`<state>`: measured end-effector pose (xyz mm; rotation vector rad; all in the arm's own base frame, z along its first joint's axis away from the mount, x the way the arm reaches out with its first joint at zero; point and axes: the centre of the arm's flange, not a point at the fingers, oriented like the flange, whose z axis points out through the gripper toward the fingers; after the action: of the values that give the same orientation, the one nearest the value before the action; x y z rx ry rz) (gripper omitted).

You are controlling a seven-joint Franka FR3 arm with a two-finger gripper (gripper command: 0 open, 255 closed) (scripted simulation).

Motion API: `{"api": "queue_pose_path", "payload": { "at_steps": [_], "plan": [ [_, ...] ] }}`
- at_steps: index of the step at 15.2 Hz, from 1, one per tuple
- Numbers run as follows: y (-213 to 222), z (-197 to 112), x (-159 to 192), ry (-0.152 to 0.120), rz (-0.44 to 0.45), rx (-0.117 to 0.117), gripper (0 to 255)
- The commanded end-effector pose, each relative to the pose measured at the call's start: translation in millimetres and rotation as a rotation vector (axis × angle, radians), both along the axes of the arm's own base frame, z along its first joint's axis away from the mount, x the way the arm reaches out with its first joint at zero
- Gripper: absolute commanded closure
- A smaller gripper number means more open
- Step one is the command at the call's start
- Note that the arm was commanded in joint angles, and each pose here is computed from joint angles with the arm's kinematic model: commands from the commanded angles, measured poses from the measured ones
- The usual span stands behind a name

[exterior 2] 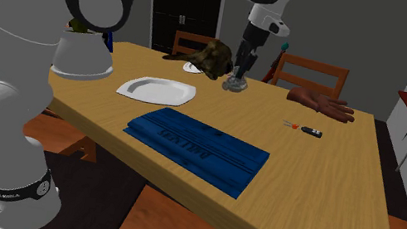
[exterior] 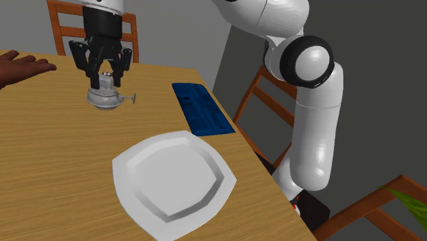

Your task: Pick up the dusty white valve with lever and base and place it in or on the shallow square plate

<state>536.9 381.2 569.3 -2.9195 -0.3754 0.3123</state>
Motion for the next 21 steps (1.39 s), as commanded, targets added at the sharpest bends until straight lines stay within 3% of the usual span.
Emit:
{"api": "queue_pose_path", "payload": {
  "at_steps": [1, 5, 21],
  "plan": [
    [0.2, 11.6, 0.1, 0.0, 0.0, 0.0, 255],
    [0.2, 31.3, 0.1, 0.0, 0.0, 0.0, 255],
    [-25.6, 48.1, -208.9, 0.0, 0.0, 0.0, 255]
  ]
}}
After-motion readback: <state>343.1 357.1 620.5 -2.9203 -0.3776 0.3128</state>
